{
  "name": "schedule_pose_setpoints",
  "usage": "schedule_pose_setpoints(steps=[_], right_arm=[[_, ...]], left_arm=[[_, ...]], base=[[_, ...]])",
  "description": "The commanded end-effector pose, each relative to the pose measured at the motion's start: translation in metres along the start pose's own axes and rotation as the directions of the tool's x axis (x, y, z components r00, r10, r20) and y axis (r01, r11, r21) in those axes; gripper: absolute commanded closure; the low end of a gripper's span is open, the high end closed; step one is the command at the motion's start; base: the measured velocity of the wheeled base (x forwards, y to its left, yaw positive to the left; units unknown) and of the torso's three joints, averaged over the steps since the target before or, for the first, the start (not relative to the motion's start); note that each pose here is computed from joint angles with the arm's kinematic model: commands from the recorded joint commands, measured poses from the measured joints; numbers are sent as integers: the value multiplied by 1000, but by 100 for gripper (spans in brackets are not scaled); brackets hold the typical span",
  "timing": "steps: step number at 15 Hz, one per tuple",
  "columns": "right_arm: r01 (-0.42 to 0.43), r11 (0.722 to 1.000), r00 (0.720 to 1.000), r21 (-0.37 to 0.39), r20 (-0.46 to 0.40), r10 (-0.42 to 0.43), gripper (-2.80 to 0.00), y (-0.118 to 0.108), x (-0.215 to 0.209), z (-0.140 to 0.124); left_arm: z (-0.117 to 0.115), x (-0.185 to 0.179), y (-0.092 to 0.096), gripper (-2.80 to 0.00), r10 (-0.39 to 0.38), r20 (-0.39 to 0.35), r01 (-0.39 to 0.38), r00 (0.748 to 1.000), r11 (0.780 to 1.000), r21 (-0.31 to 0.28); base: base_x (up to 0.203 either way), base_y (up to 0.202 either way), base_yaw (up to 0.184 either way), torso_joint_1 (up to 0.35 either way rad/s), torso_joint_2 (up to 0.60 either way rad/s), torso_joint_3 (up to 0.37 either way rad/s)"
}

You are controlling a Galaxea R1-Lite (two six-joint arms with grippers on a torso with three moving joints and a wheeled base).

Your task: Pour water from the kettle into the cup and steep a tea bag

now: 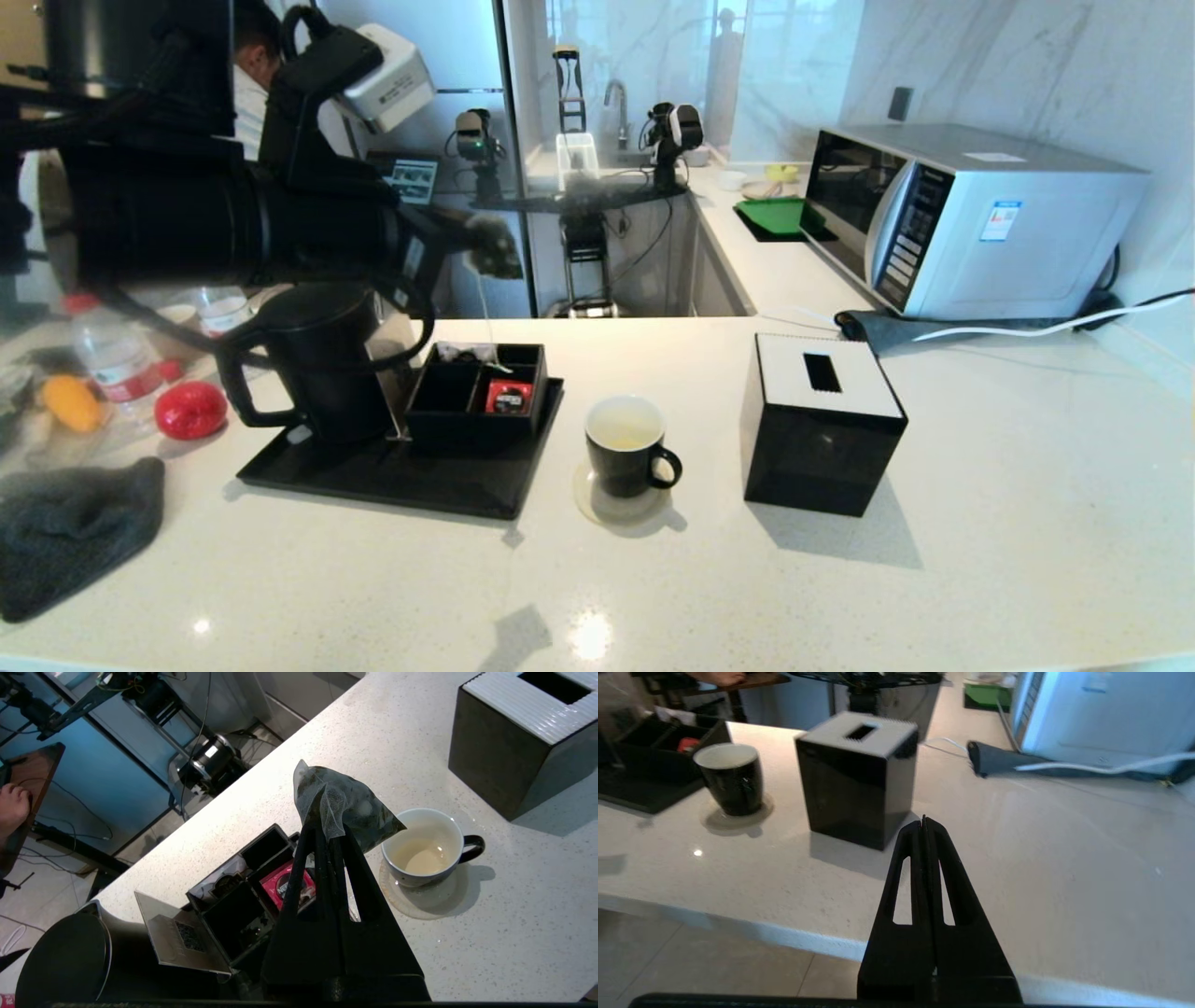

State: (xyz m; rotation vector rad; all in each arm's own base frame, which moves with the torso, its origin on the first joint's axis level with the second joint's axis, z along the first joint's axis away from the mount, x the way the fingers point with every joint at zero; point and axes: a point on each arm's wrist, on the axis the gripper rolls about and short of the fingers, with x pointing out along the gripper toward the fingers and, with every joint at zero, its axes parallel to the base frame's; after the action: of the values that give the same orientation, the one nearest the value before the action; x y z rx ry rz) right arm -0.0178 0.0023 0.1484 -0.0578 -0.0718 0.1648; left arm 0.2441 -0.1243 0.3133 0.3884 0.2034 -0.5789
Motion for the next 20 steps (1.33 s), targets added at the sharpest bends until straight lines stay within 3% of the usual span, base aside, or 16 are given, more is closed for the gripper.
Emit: schedule_pose_setpoints(steps=[1, 3, 5, 7, 9, 11, 12, 14, 17, 20], right_arm=[[-66, 998, 992, 17, -110, 67, 0, -6, 50, 27], [-161, 987, 978, 27, -126, 163, 0, -7, 98, 42], [-295, 955, 944, 42, -143, 298, 0, -1, 145, 46], [-441, 896, 884, 54, -144, 444, 0, 13, 191, 42], [-579, 813, 803, 60, -131, 582, 0, 39, 231, 39], [-664, 746, 740, 49, -98, 665, 0, 66, 266, 42], [-693, 719, 715, 45, -81, 694, -280, 79, 280, 42], [-740, 671, 667, 55, -69, 742, -280, 98, 294, 34], [-820, 566, 565, 82, -34, 824, -280, 112, 307, 20], [-864, 489, 496, 121, 32, 868, -280, 131, 319, 15]], left_arm=[[1, 0, -3, 0, -8, 2, 8, 1000, 1000, 6], [2, 1, -5, 0, -5, 1, 5, 1000, 1000, 8], [2, 1, -8, 0, -17, 3, 17, 1000, 1000, 11], [4, 1, -14, 0, -39, 8, 39, 999, 999, 17], [6, 2, -21, 0, -58, 13, 58, 998, 998, 25], [9, 2, -28, 0, -60, 13, 60, 998, 998, 32], [9, 2, -30, 0, -65, 15, 64, 998, 997, 34], [11, 1, -34, 0, -75, 19, 75, 997, 997, 37], [12, 0, -36, 0, -83, 27, 82, 996, 996, 41], [14, 0, -37, 0, -67, 26, 66, 997, 997, 41]], base=[[0, 0, 0, 0, 0, 0], [0, 0, 0, 0, 0, 0], [0, 0, 0, 0, 0, 0], [0, 0, 0, 0, 0, 0], [0, 0, 0, 0, 0, 0], [0, 0, 0, 0, 0, 0], [0, 0, 0, 0, 0, 0], [0, 0, 0, 0, 0, 0], [0, 0, 0, 0, 0, 0], [0, 0, 0, 0, 0, 0]])
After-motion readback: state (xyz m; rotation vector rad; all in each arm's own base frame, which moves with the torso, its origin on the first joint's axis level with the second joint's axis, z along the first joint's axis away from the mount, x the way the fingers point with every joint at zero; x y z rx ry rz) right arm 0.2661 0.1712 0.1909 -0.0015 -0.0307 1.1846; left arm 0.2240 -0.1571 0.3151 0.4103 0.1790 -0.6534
